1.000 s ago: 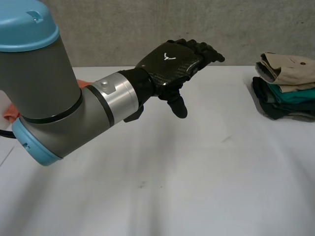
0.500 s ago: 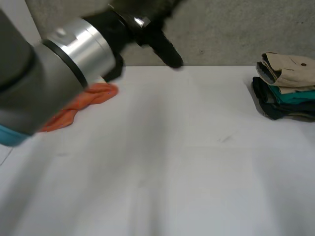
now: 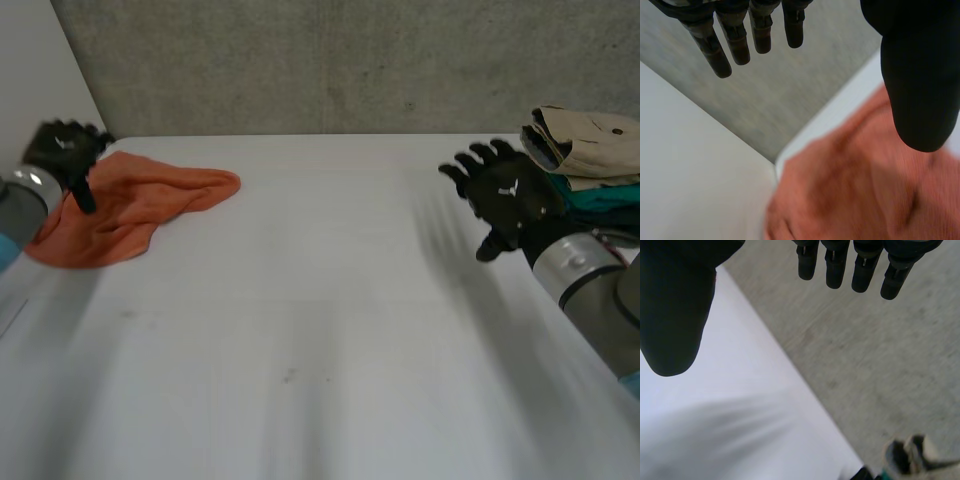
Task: Fold the laundry.
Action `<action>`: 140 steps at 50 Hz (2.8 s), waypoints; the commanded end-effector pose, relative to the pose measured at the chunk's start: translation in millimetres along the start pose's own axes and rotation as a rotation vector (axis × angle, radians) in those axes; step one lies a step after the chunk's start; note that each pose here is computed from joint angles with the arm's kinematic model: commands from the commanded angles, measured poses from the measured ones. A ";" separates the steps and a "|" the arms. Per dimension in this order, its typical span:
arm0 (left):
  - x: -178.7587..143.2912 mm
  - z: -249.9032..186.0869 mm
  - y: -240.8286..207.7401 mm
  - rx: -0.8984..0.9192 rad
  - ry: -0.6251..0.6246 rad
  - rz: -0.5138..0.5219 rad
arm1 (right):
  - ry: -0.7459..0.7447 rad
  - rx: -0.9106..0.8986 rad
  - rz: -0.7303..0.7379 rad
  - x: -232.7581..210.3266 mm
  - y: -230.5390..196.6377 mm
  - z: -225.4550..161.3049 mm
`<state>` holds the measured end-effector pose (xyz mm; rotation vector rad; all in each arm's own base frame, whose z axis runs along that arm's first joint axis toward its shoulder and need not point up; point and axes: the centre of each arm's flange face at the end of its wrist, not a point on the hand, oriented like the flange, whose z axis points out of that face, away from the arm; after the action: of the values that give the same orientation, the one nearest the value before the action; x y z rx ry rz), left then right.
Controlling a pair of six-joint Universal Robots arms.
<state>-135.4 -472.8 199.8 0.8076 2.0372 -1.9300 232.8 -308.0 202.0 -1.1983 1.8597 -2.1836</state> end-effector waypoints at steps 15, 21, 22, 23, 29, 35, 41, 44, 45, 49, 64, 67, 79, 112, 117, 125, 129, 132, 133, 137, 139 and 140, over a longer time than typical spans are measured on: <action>25.0 56.8 69.4 0.104 0.055 -0.034 | -0.018 -0.098 0.000 -16.7 31.0 -12.8; 10.1 25.7 -28.7 0.281 -0.049 -0.154 | -0.024 -0.101 0.002 -18.8 31.9 -14.2; 11.6 19.4 -40.9 0.313 -0.041 -0.176 | -0.023 -0.102 0.004 -18.7 31.9 -14.2; 14.4 12.6 -55.1 0.348 -0.028 -0.201 | -0.023 -0.102 0.004 -18.7 31.9 -14.2; 49.6 -60.5 -163.6 0.606 0.129 -0.399 | -0.004 -0.093 0.001 -13.8 28.2 -13.5; 74.1 -111.8 -219.8 0.741 0.261 -0.547 | 0.052 -0.124 0.004 -1.6 33.8 -13.2; 136.9 -119.4 -208.7 0.662 0.415 -0.602 | 0.092 -0.140 0.007 7.0 36.2 -13.3; 193.2 -117.4 -178.1 0.542 0.506 -0.574 | 0.114 -0.145 0.006 13.2 36.6 -13.5; 203.5 -116.2 -169.0 0.509 0.517 -0.557 | 0.118 -0.145 0.007 14.3 36.3 -13.4; 238.5 -109.6 -123.8 0.352 0.537 -0.421 | 0.135 -0.147 0.017 18.8 34.0 -13.8; 200.3 -147.4 -141.4 0.229 0.430 -0.404 | 0.115 -0.333 0.217 21.7 13.0 -36.8; 188.6 -164.0 -139.9 0.191 0.413 -0.471 | 0.055 -0.412 0.317 10.2 9.2 -45.4; 193.2 -214.3 -62.3 -0.174 0.353 -0.747 | -0.120 -0.441 0.634 -55.0 -0.5 -55.0; 235.2 -160.6 -30.1 -0.255 0.275 -0.910 | -0.024 -0.134 0.495 -73.5 -42.1 -19.7; 242.1 -156.8 -33.9 -0.238 0.286 -0.904 | 0.013 -0.068 0.475 -54.0 -63.6 -30.6; 264.9 -152.8 -37.9 -0.225 0.328 -0.887 | 0.029 -0.015 0.477 -34.0 -74.7 -40.5; 269.4 -154.7 -39.1 -0.225 0.333 -0.879 | 0.064 0.001 0.465 -20.6 -76.4 -39.8; 261.2 -154.1 -45.4 -0.203 0.292 -0.883 | 0.093 0.022 0.444 -8.9 -80.4 -37.5; 255.5 -153.2 -50.3 -0.186 0.272 -0.885 | 0.100 0.028 0.433 -5.7 -81.7 -36.9; 213.7 -156.9 -92.5 -0.053 0.197 -0.886 | 0.098 0.044 0.335 5.3 -96.0 -37.1; 192.9 -157.8 -106.0 -0.001 0.168 -0.863 | 0.075 0.027 0.264 9.3 -102.6 -38.6; 175.3 -160.7 -117.3 0.043 0.145 -0.825 | 0.069 0.023 0.240 11.5 -105.2 -39.2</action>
<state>-337.2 -265.7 152.1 0.0872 2.9756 -2.0976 251.1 -251.7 277.8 -0.6665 1.8870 -2.0758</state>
